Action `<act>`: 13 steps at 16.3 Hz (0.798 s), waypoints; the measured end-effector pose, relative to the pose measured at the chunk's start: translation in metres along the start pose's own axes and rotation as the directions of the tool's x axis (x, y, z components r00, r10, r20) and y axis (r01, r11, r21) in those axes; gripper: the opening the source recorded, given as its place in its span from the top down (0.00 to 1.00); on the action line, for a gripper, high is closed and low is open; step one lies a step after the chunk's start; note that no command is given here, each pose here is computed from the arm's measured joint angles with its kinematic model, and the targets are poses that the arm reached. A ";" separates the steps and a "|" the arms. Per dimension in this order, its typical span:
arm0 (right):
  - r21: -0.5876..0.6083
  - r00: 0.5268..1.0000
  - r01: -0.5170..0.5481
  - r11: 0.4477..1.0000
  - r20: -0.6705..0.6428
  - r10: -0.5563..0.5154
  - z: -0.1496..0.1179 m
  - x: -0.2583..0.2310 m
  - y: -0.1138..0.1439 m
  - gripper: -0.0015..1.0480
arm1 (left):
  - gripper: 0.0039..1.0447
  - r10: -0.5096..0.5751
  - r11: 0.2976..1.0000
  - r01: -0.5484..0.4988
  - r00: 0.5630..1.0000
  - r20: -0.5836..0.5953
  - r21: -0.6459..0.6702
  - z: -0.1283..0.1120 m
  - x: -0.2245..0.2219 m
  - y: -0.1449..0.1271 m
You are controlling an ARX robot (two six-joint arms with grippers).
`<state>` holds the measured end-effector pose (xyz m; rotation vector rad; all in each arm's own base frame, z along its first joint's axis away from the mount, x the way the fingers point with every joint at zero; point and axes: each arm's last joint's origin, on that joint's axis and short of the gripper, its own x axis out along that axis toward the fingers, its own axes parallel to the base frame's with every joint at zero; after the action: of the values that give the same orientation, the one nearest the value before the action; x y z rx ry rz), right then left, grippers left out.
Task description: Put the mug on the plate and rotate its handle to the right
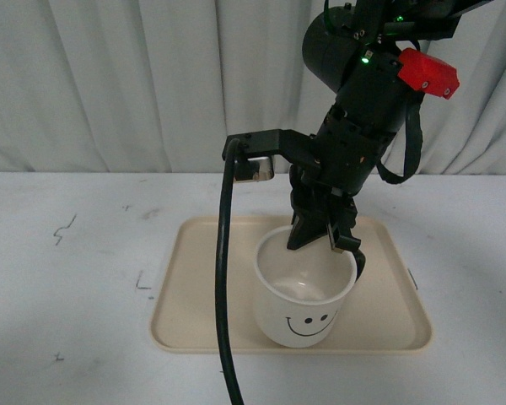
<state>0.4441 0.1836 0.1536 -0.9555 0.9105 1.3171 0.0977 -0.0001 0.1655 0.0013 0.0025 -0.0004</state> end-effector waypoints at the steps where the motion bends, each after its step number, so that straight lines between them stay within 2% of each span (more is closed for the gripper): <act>1: -0.009 1.000 -0.004 1.000 -0.010 0.004 0.000 0.001 -0.001 0.97 | 0.06 0.000 1.000 0.000 1.000 0.000 0.000 0.000 0.000 0.000; 6: -0.049 0.997 -0.001 0.999 -0.078 -0.002 -0.003 0.008 -0.008 0.97 | 0.06 0.000 1.000 0.000 1.000 0.000 0.000 0.000 0.000 0.000; 10: -0.067 0.997 0.017 0.998 -0.080 -0.022 -0.002 0.010 -0.010 0.95 | 0.06 -0.001 1.000 0.001 1.000 0.000 0.000 0.000 0.000 0.000; 12: -0.069 0.998 0.022 0.997 -0.065 -0.026 -0.002 0.010 -0.010 0.77 | 0.06 0.000 1.000 0.000 1.000 0.000 0.000 0.000 0.000 0.000; 13: -0.052 0.999 -0.002 0.999 0.052 0.005 0.006 -0.002 -0.011 0.51 | 0.06 0.000 1.000 0.000 1.000 0.000 0.000 0.000 0.000 0.000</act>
<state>0.4551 0.1885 0.1577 -0.9561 0.8417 1.3681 0.0977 -0.0001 0.1655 0.0013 0.0025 -0.0004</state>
